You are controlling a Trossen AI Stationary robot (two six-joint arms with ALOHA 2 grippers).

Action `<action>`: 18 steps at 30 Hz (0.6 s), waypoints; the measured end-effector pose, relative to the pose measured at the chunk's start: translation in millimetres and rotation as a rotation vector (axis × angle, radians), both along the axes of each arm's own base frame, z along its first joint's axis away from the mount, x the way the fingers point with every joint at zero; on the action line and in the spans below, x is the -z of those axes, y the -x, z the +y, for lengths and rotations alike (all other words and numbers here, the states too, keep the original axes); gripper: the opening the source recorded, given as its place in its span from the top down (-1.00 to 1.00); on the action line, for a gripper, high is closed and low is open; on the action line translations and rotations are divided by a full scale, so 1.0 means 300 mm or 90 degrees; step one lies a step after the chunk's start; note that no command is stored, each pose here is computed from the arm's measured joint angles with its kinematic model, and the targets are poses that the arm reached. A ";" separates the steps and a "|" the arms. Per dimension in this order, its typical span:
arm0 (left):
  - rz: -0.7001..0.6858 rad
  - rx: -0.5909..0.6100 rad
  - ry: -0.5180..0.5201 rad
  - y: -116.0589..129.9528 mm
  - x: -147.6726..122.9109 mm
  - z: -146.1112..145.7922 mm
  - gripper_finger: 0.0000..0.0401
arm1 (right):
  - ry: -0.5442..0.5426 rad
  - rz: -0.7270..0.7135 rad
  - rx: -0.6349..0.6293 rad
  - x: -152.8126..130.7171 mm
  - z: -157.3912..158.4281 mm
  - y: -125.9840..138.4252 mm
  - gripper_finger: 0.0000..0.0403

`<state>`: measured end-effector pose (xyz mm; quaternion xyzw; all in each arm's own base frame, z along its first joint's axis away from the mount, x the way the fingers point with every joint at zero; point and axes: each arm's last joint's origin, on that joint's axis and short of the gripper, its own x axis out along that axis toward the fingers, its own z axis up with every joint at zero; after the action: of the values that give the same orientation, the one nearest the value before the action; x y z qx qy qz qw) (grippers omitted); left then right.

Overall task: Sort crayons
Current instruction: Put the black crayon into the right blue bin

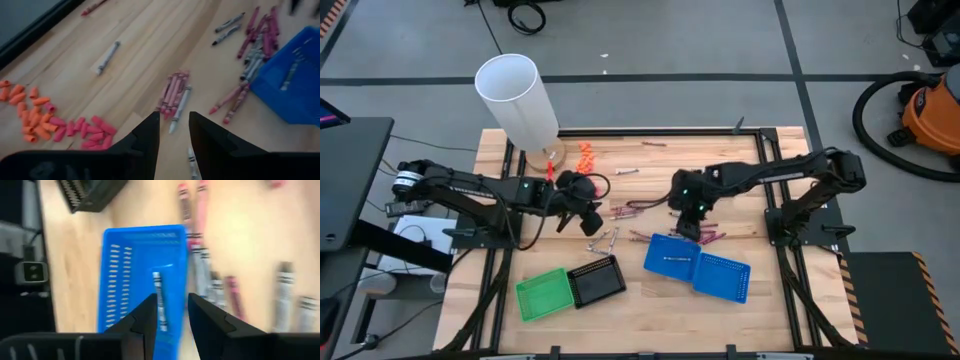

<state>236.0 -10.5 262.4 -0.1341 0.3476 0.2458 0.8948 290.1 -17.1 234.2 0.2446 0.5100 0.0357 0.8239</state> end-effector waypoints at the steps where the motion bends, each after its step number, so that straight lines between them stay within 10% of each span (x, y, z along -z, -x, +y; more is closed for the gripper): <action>1: -0.004 0.004 0.005 -0.002 -0.001 -0.001 0.43 | 0.016 -0.001 0.009 -0.010 -0.014 0.011 0.42; 18: -0.067 -0.019 0.030 -0.021 -0.019 0.004 0.43 | 0.125 0.155 0.152 0.062 -0.287 0.204 0.42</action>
<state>242.3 -9.4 268.2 -0.1730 0.3040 0.2438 0.9046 229.0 -103.3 215.7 0.2245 0.5741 -0.1420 0.7745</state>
